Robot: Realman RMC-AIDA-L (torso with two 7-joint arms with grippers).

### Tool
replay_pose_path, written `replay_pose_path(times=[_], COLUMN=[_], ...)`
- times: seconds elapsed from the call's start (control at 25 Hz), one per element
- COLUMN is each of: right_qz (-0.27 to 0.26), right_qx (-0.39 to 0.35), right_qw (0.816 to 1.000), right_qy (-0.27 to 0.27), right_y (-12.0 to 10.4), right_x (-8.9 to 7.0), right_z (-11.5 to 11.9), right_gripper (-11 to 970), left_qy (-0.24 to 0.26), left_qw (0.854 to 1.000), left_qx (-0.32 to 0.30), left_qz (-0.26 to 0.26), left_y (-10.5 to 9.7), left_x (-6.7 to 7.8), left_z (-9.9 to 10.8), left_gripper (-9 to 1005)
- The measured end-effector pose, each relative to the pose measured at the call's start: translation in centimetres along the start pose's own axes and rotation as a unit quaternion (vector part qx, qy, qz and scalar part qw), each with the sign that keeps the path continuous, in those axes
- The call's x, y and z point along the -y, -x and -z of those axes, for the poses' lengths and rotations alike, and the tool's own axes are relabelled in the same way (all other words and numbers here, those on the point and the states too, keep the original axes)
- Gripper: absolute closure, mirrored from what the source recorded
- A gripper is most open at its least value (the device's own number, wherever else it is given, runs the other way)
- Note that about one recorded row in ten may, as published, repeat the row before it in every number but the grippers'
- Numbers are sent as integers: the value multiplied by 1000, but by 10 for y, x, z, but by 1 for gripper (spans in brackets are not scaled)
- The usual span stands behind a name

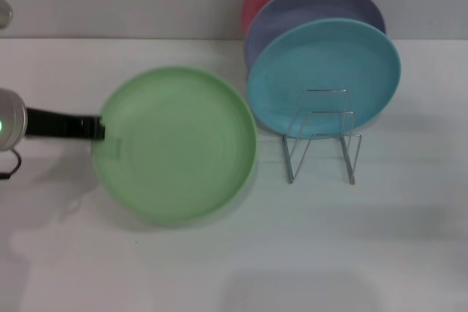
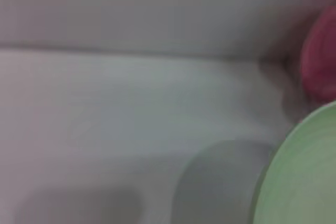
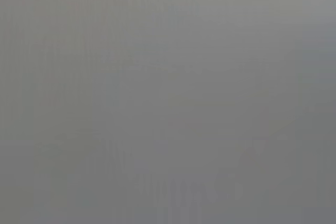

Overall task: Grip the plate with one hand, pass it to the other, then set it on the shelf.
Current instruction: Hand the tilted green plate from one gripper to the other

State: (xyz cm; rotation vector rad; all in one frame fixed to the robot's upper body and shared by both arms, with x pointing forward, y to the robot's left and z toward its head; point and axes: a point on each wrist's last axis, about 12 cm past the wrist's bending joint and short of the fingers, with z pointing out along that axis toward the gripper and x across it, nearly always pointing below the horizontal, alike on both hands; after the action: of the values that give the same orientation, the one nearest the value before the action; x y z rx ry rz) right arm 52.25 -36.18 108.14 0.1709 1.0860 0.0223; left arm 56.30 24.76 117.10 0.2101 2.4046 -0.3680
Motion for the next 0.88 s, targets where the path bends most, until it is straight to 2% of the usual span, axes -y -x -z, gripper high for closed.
replay_pose_path(times=[0.2,0.28,0.36,0.48,0.88], right_qz=[1,1,1,1,2], right_qx=[0,0,0,0,-2], right_qw=[1000,1000,1000,1000,1000], right_qy=[0,0,0,1,1], right_y=[0,0,0,0,0], right_x=[1,1,1,1,1], right_z=[2,2,3,3,1], right_gripper=[201,201,201,201,201], left_qy=[8,8,18,23,56], left_qw=[999,999,996,993,973], left_qx=[47,47,87,114,223], left_qz=[-7,-7,-10,-10,-24], left_y=[1,1,0,-2,-17], left_x=[-4,-4,-9,-12,-19], left_z=[-2,-2,-4,-3,-14], left_gripper=[963,963,962,962,960])
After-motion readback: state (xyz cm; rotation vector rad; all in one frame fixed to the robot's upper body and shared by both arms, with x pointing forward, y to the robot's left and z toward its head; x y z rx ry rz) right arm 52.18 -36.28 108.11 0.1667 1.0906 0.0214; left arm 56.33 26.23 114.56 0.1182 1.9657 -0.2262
